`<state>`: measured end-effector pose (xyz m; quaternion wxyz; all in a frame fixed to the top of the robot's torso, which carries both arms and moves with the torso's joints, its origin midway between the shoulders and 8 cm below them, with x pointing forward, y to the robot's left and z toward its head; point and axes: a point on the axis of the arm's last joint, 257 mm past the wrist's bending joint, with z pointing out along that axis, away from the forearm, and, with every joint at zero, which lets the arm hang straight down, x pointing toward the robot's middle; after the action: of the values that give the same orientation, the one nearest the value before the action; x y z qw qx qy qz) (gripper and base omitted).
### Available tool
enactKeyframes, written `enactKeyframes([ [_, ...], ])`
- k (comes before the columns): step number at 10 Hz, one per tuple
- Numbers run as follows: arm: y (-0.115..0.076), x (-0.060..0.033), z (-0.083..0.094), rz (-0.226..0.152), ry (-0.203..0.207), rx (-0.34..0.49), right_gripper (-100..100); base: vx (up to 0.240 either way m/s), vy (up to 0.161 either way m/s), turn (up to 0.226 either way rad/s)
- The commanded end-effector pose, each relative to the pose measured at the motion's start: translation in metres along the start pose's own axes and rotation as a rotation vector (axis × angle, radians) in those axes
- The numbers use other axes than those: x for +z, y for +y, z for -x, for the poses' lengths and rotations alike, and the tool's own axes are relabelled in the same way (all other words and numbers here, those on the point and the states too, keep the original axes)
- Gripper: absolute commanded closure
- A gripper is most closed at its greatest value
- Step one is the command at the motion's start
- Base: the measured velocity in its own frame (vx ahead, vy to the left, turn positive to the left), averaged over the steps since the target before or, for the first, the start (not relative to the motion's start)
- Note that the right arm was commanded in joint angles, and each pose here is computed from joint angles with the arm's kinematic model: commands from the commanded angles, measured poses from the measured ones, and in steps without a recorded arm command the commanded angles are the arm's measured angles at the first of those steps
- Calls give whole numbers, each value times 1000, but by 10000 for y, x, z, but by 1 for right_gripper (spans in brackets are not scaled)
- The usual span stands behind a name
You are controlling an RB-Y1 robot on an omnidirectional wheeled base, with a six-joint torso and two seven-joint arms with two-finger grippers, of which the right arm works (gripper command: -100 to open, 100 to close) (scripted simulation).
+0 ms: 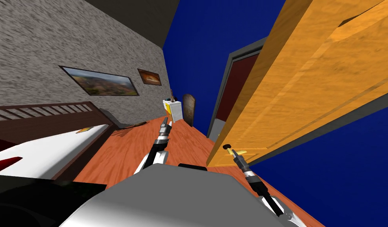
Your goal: Pull the door open
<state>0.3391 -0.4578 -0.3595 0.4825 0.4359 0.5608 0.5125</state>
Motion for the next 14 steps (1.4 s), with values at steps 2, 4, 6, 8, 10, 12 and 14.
enactKeyframes([
  [2,21,-19,9,6,5,-3,100,-186,-68,145],
  [4,26,-48,18,7,10,-4,100,-213,-93,174],
  [6,32,-78,28,9,14,-5,100,-198,-103,176],
  [8,37,-106,36,10,18,-6,100,-202,-106,151],
  [10,42,-128,44,11,21,-7,100,-201,-80,138],
  [12,-11,-206,-10,7,27,4,100,-76,-23,77],
  [14,-19,-253,-6,7,28,5,100,-76,-42,78],
])
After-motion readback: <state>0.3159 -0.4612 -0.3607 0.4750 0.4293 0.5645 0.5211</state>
